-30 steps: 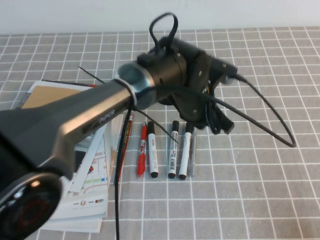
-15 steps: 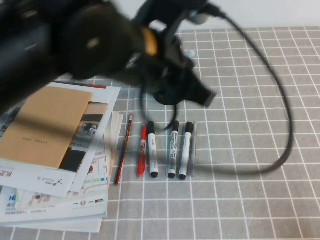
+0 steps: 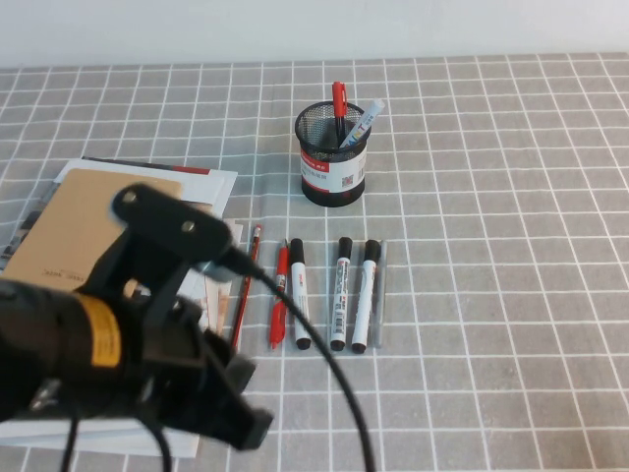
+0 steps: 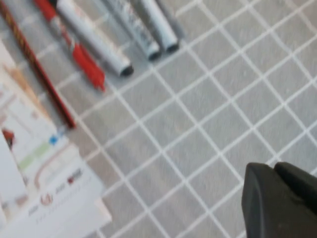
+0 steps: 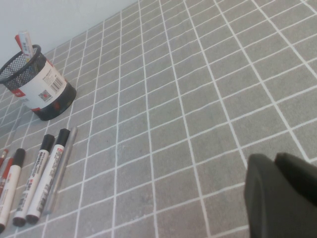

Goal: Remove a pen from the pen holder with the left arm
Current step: 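Take a marker out of the pen holder and lay it on the table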

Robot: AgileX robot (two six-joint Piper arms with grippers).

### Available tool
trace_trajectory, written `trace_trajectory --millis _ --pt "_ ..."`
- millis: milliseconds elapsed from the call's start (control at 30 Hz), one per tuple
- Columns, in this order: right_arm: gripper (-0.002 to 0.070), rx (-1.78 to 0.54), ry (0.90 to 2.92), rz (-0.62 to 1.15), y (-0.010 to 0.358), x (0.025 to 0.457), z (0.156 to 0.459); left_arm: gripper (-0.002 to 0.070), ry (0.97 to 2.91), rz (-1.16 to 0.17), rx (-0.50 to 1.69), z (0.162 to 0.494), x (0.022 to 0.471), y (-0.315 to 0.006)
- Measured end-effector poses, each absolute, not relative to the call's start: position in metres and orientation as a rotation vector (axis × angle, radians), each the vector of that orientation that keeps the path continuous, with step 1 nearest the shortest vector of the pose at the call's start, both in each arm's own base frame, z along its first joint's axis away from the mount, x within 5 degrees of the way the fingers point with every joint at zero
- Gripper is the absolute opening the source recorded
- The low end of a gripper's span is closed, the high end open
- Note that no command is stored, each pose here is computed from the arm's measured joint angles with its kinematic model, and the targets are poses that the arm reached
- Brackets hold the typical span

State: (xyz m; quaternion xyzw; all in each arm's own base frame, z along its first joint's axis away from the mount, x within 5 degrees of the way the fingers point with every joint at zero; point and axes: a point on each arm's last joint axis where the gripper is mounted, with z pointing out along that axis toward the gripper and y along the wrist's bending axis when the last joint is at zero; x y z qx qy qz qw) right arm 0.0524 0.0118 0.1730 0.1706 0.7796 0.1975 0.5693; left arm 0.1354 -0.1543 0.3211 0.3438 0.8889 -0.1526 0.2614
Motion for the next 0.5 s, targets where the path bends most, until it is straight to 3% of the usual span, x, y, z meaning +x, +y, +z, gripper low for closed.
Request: trace_trajectory --millis 233,500 --pt "-0.0013 0.401 1.830 0.464 0.012 0.052 0.173 0.0000 2.366 -0.282 0.855 0.332 0.132 -0.134" --pt "-0.0013 0.401 1.830 0.464 0.012 0.052 0.173 -0.0001 1.893 -0.320 0.703 0.357 0.134 -0.118"
